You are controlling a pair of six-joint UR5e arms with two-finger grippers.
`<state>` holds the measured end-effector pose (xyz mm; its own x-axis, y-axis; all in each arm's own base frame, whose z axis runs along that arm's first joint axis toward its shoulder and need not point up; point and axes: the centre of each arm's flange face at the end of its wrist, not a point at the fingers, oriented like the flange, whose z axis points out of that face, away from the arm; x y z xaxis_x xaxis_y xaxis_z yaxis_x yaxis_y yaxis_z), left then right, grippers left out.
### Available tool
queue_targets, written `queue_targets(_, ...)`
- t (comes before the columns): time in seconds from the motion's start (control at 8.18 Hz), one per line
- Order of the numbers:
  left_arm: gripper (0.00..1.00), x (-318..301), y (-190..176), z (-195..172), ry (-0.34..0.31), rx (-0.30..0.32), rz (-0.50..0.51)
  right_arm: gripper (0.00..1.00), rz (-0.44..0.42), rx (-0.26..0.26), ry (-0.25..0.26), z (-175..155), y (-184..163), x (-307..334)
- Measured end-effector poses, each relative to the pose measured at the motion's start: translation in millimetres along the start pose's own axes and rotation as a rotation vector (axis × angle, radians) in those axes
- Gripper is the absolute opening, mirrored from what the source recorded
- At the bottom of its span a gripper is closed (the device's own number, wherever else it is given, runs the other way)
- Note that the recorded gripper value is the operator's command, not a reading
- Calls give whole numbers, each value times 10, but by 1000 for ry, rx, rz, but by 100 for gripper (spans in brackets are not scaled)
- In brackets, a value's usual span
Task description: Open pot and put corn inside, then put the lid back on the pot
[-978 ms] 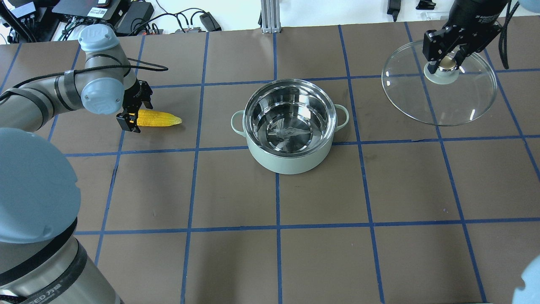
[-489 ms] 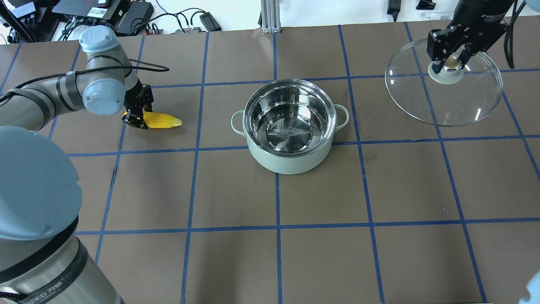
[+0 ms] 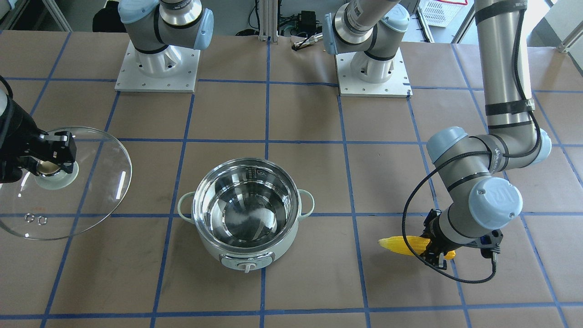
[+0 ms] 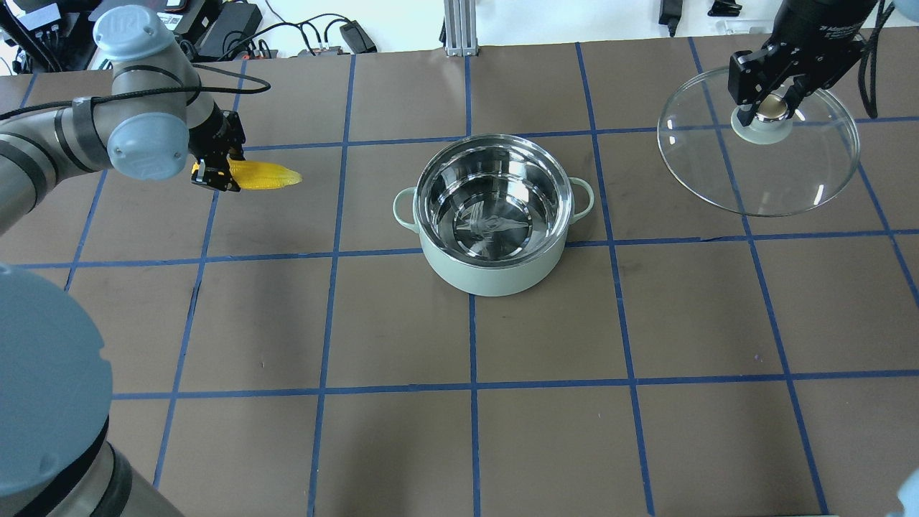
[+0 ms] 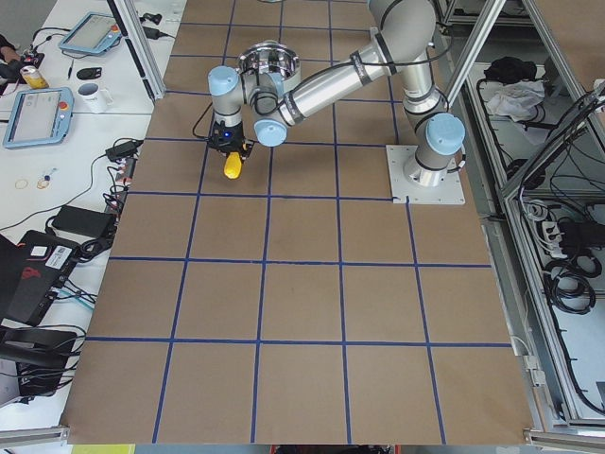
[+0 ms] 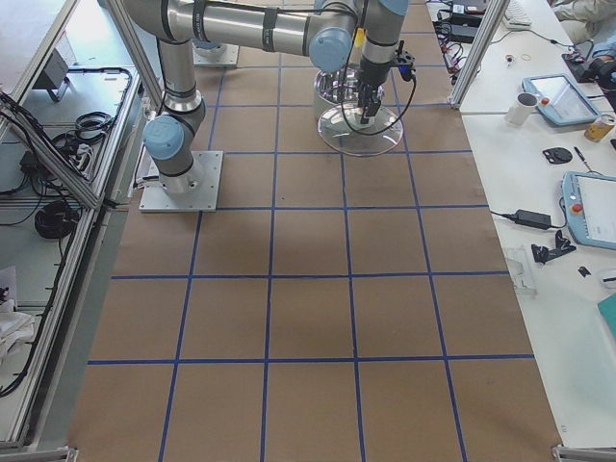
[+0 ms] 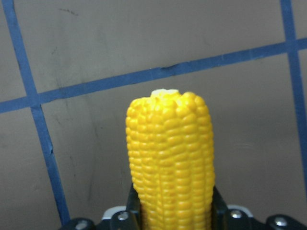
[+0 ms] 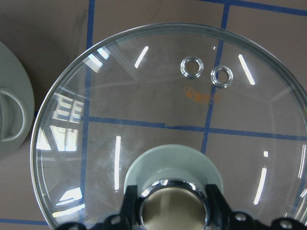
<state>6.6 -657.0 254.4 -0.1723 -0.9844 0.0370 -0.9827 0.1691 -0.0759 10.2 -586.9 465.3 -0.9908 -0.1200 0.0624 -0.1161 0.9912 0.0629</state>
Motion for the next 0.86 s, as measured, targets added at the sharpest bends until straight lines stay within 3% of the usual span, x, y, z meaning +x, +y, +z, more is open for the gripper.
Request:
queue_targets(0.37, 0, -76, 464, -852, 122, 34, 36, 0, 0, -5, 7, 9, 5, 3)
queue_targets(0.86, 1, -127, 1979, -1236, 213, 13, 154, 0, 4, -8, 1, 40, -16, 1)
